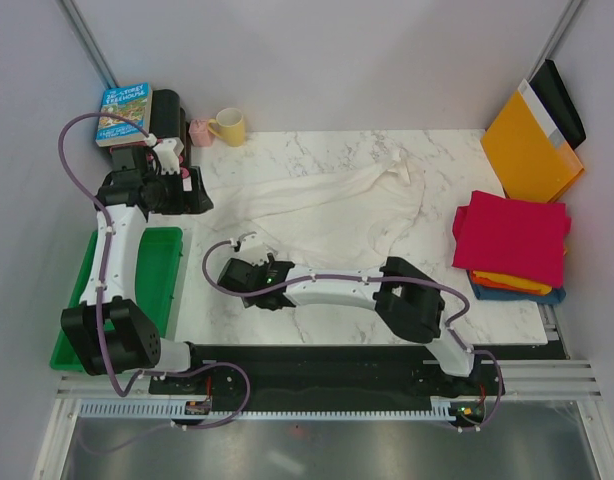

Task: Fold and stack the t-shirts
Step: Flatten out the tshirt

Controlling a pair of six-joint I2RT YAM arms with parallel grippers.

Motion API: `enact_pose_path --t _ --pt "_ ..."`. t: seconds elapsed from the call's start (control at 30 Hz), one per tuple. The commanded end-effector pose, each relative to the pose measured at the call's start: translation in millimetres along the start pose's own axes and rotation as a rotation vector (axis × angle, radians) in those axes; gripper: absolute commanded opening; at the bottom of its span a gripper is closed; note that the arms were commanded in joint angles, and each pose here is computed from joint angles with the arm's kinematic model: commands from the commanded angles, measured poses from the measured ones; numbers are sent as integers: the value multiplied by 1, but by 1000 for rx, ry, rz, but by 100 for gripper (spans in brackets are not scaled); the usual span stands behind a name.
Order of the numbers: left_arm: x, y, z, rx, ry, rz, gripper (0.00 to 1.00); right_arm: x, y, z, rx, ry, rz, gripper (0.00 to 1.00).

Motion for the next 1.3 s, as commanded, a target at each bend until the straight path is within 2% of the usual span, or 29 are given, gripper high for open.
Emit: enact_pose_path --t 0.0,0.3,0.47,0.53,0.67,0.7,0.73,0.87,1.03,1.27 --pt "-15 -4 -1 65 -41 -18 94 21 -7 7 9 4 -76 62" --pt "-12 -3 -14 50 -13 -26 94 58 -47 -5 44 48 -260 63" --pt "-12 0 -18 50 -6 -17 94 62 -54 -5 66 44 -295 63" --pt "-13 0 -18 57 -9 -14 94 50 -54 -2 86 28 -280 63" --pt "-15 2 -19 82 -16 -3 93 13 -66 -7 165 4 -254 72" --pt "-15 2 -19 86 -18 -4 93 -8 -69 0 216 -31 -232 73" --pt "-16 3 -19 90 -19 -6 93 -13 -76 -15 213 -13 -245 75" --pt "-14 2 -20 86 -14 -21 93 -53 -98 -21 305 -56 -267 77" --pt "-8 2 -22 63 4 -48 93 -58 -122 -35 375 -67 -358 77" --pt "-7 3 -21 54 5 -40 93 -28 -141 -52 443 30 -471 76"
Point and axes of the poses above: each gripper's point midway between its finger pads, its own x axis out along the fingers, its own y axis along the line the jaws close on, z = x × y, the point moved 8 cm from there along -x, back along the fingers, and after that the axes turned 15 degrees about -x, right-handed, at the moved point
